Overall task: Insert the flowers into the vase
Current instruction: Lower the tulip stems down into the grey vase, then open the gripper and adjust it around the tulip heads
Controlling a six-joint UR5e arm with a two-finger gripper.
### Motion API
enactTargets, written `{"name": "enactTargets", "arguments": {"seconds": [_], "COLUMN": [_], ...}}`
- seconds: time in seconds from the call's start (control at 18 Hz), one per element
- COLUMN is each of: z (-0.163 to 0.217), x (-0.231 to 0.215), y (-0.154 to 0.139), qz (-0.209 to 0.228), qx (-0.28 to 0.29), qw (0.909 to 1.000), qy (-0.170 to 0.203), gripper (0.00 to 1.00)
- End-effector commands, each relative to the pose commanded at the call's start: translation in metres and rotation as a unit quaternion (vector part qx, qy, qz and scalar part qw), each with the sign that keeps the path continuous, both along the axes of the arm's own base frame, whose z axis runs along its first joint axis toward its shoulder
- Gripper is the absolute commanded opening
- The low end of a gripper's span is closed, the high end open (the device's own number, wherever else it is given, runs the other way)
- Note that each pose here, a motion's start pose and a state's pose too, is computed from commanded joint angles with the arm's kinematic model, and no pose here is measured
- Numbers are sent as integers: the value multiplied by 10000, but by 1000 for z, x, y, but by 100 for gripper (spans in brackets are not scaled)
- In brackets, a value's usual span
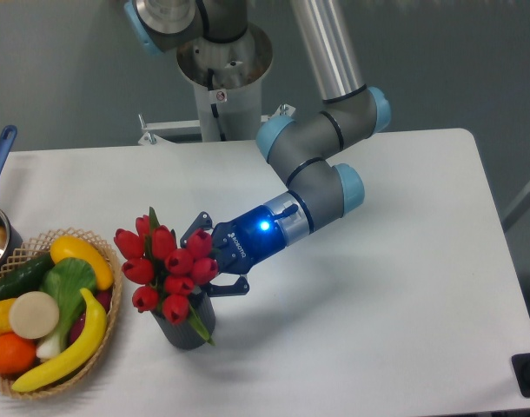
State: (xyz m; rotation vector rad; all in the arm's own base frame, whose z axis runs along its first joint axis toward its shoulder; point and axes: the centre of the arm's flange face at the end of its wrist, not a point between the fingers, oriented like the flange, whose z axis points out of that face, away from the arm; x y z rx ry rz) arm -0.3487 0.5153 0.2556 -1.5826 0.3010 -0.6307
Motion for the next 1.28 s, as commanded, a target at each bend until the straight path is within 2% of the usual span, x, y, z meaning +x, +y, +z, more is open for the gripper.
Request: {"name": "enactTargets", "arguments": {"seconds": [0.39, 0.61, 0.67, 0.83, 0.94, 1.06, 1.11, 1.22, 1.28], "z": [-5, -4, -4, -2, 0, 0, 0, 1, 2], "x": [0, 0, 0, 2, 2, 3, 2, 2, 3], "y": [0, 0, 0, -1, -1, -1, -2, -1, -1], "qz": [-1, -1, -1, -2, -2, -9, -2, -2, -9], "qx": [-36, -19, -15, 45, 54, 54, 54, 71, 65], "qw": [10000, 10000, 10000, 9999, 9999, 9999, 9999, 9998, 9998], "qy": [15, 40, 47, 136, 149, 149, 149, 174, 178], "gripper": [43, 58, 69, 73, 79, 80, 83, 95, 97]}}
